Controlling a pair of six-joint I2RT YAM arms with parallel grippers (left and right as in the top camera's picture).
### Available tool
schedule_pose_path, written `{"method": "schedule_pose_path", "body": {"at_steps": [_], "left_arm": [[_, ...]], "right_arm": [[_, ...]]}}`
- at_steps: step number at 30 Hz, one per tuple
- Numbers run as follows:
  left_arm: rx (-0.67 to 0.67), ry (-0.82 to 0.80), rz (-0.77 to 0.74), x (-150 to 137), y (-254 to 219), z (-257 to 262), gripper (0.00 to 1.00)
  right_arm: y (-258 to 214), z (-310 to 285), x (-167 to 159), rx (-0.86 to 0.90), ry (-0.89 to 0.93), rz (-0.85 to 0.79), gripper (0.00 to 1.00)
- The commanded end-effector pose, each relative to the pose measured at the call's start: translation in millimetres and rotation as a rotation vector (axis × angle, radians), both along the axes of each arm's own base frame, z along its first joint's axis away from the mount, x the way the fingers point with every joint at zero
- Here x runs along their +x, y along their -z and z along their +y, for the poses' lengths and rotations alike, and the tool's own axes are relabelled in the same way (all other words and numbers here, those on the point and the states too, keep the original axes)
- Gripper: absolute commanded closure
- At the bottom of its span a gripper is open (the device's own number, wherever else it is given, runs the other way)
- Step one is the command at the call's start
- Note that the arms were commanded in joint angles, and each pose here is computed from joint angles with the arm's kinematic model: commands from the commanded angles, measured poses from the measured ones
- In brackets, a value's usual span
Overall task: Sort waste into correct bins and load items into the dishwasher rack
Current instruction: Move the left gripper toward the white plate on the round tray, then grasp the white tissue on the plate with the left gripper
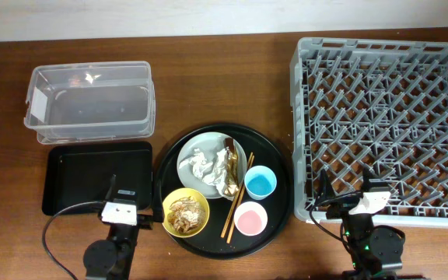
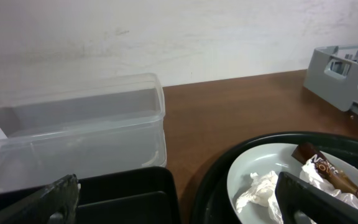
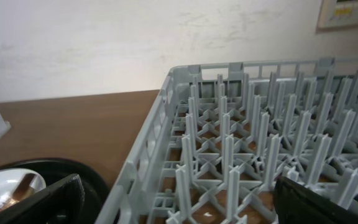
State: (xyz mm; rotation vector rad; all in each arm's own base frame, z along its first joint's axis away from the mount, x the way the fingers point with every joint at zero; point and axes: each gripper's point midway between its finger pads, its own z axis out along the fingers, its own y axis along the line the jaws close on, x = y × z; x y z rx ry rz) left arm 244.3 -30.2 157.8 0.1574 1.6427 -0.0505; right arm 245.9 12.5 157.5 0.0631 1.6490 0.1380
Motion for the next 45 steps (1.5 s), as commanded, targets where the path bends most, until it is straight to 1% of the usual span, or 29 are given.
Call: {"method": "schedule_pose_path", "body": {"at_steps": [1, 2, 3, 5, 7, 8, 10, 13, 14, 17, 20, 23, 25, 27, 29, 32, 35, 37, 39, 41, 43, 45], "left_arm": [[-0.089, -0.006, 0.031, -1.5, 2.3, -0.2, 0.0], [-0.126, -0.011, 0.063, -2.7, 4.0, -0.1, 0.0], [-0.136, -0.012, 0.106, -5.2, 4.9, -0.3, 0.0], [-0.13, -0.012, 0.159, -8.9, -0.5, -0.7, 0.0], [-0.13, 0.024, 0.235, -11.9, -8.4, -7.6, 0.0], [-0.134, 0.066, 0.294, -12.2, -11.1, -15.6, 0.0], [-0.133, 0.082, 0.394, -8.5, -11.9, -20.4, 0.0], [-0.141, 0.122, 0.563, 4.9, -20.6, -31.5, 0.0], [-0.153, 0.155, 0.634, 11.1, -25.1, -39.1, 0.0], [-0.155, 0.146, 0.853, 20.7, -27.8, -42.8, 0.0], [-0.172, 0.161, 0.996, 21.4, -38.6, -48.8, 0.0], [-0.171, 0.159, 1.014, 29.1, -38.0, -49.6, 0.0], [-0.172, 0.166, 0.951, 43.0, -45.3, -51.0, 0.0], [-0.17, 0.178, 0.877, 60.1, -54.0, -53.9, 0.0], [-0.158, 0.204, 0.852, 72.1, -53.2, -62.9, 0.01], [-0.093, 0.248, 0.894, 87.6, -26.3, -89.4, 0.01], [0.011, 0.253, 1.013, 93.8, 27.3, -114.4, 0.01], [0.069, 0.231, 1.063, 95.9, 53.6, -119.2, 0.01], [0.112, 0.243, 1.126, 97.9, 90.3, -132.6, 0.03], [0.13, 0.246, 1.169, 98.5, 114.9, -137.2, 0.17], [0.141, 0.238, 1.216, 96.4, 135.1, -136.2, 0.3], [0.148, 0.234, 1.246, 94.1, 147.4, -135.2, 0.36]], "right_arm": [[-5.1, 13.7, -3.2, 0.074, -0.072, 0.011, 0.02], [-11.8, 16.0, -6.4, 0.083, -0.085, 0.022, 0.01], [-17.7, 16.1, -10.4, 0.082, -0.087, 0.041, 0.02], [-25.7, 15.6, -20.2, 0.081, -0.085, 0.099, 0.02], [-34.2, 15.0, -31.7, 0.081, -0.082, 0.17, 0.02], [-39.7, 14.8, -38.4, 0.08, -0.08, 0.214, 0.02], [-47.6, 14.4, -45.5, 0.079, -0.077, 0.271, 0.02], [-59.2, 18.7, -49.3, 0.084, -0.098, 0.383, 0.02], [-60.0, 21.3, -48.4, 0.089, -0.11, 0.422, 0.02], [-54.5, 23.3, -47.4, 0.094, -0.114, 0.571, 0.02], [-48.5, 23.9, -49.3, 0.096, -0.109, 0.729, 0.02], [-53.4, 22.4, -48.6, 0.078, -0.103, 0.807, 0.02], [-62.0, 11.1, -45.1, 0.048, -0.042, 0.796, 0.02], [-60.7, 0.9, -45.4, 0.021, 0.013, 0.8, 0.02], [-58.6, 0.3, -47.7, 0.019, 0.016, 0.813, 0.02], [-56.8, 0.2, -50.0, 0.019, 0.016, 0.825, 0.02], [-56.5, 0.3, -50.3, 0.019, 0.016, 0.826, 0.02], [-56.1, 0.2, -50.8, 0.018, 0.016, 0.829, 0.02], [-55.6, 0.1, -51.5, 0.018, 0.017, 0.833, 0.02], [-55.1, 0.1, -52.1, 0.018, 0.017, 0.836, 0.02], [-54.2, 0.1, -53.2, 0.018, 0.017, 0.841, 0.02], [-54.2, 0.1, -53.2, 0.018, 0.017, 0.841, 0.02]]}}
